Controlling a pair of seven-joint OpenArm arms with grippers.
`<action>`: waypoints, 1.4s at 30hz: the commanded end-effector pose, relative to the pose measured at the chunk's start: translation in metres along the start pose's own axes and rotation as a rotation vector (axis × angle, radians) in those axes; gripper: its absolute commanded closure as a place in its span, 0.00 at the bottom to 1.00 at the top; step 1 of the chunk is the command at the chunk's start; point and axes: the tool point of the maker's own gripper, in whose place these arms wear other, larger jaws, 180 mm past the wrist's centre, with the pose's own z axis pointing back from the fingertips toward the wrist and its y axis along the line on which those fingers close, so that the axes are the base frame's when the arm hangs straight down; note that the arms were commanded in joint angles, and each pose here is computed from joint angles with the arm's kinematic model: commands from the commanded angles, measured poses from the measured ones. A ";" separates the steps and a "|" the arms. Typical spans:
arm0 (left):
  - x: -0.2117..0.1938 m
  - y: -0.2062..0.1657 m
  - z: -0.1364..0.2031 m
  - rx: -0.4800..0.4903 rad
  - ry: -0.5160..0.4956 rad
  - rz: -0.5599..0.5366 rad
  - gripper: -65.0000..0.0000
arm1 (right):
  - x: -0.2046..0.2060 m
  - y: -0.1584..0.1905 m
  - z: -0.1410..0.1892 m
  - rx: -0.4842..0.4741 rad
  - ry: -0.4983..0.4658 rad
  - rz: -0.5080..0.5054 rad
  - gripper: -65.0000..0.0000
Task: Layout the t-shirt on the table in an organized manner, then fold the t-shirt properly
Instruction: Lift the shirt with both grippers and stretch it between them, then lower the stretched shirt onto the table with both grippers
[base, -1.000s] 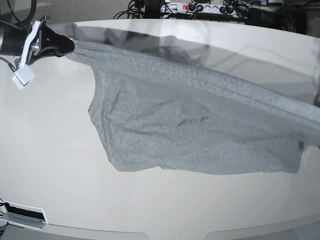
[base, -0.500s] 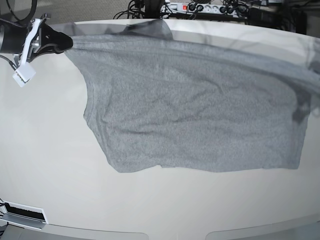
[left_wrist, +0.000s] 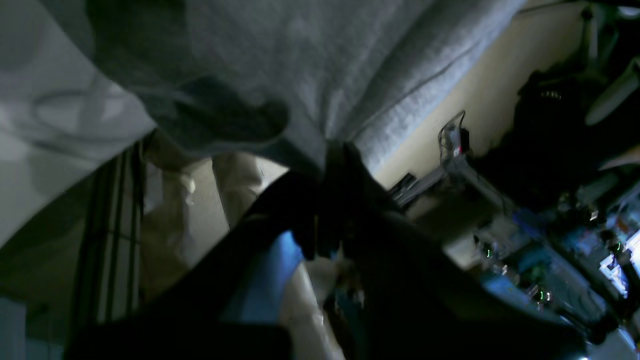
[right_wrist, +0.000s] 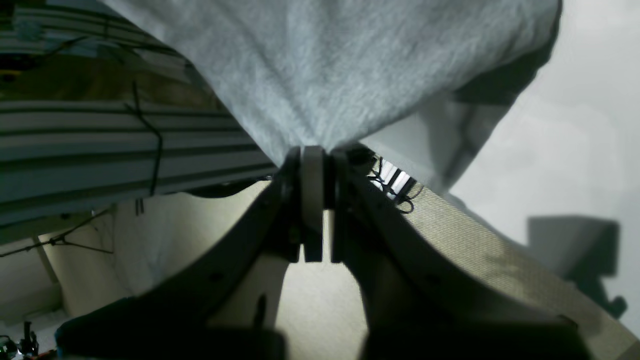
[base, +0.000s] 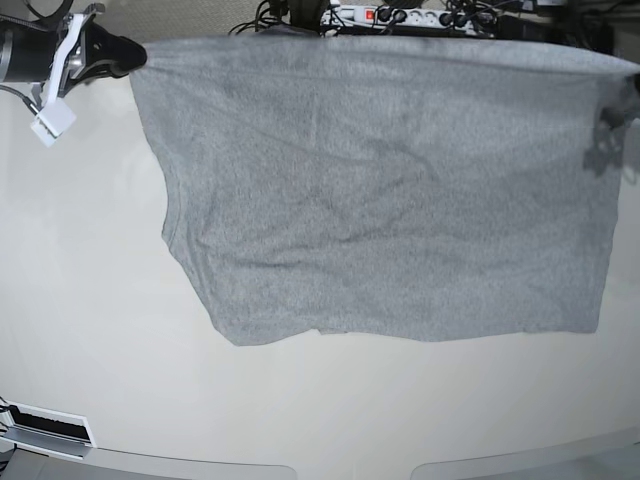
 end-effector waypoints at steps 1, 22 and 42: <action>0.002 0.007 0.017 0.040 0.022 -0.023 1.00 | 0.006 0.002 0.005 0.004 -0.019 0.022 1.00; -0.035 -0.006 -0.004 -0.026 0.149 0.006 1.00 | -0.017 -0.001 0.005 -0.029 0.055 -0.004 1.00; 0.005 0.000 0.002 0.000 -0.021 -0.010 1.00 | -0.017 -0.010 0.005 -0.071 0.076 0.012 1.00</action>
